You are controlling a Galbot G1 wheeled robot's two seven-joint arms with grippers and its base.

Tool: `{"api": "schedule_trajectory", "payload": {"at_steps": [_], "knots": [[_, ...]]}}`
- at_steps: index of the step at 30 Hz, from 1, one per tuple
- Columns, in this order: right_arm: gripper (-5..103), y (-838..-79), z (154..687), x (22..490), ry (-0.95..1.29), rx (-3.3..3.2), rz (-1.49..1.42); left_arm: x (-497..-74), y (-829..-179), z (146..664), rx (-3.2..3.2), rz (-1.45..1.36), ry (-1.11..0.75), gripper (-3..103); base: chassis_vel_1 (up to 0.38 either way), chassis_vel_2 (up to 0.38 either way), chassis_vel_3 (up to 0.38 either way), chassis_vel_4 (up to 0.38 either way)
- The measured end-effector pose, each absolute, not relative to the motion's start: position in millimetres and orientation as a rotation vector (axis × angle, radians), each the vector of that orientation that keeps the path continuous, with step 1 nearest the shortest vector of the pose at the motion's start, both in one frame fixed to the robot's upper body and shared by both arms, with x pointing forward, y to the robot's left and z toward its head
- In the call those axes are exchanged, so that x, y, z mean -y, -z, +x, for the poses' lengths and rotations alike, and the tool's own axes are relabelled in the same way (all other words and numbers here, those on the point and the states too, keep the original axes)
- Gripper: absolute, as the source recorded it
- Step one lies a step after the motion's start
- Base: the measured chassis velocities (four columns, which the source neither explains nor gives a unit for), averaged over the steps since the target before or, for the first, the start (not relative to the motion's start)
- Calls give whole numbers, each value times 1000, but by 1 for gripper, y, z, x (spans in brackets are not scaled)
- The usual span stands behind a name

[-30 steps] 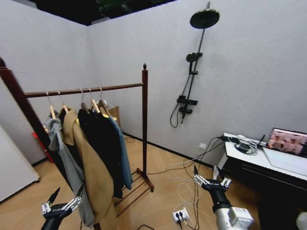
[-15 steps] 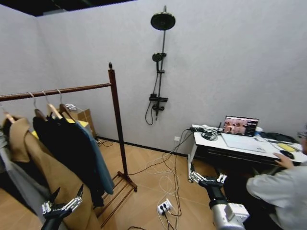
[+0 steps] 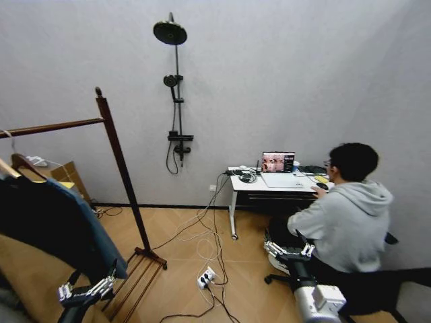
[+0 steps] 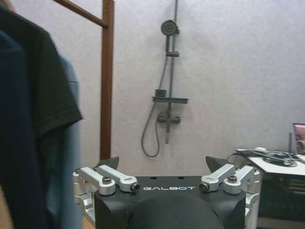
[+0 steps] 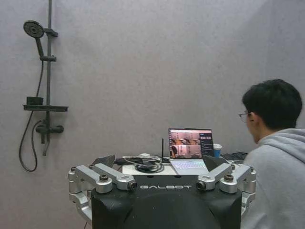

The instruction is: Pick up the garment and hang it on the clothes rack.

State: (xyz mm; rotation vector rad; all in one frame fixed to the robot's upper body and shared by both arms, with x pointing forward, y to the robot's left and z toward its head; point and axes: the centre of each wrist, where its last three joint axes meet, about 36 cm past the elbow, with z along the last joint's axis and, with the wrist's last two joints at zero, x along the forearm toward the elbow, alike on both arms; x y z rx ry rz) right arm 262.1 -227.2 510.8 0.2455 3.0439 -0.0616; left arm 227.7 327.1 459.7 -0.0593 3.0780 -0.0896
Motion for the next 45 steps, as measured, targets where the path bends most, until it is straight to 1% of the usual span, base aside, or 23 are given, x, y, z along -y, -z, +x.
{"api": "schedule_trajectory", "payload": {"at_steps": [26,45], "knots": [[100,-495,264,214,57,-3072,216,-327,-460,228,-3078,-60,90,100,76,-98,-91,71],[100,-492,268,214,58,-3074,218,-327,-460,228,-3078,-60,90,100,144,-46,-50,130]]}}
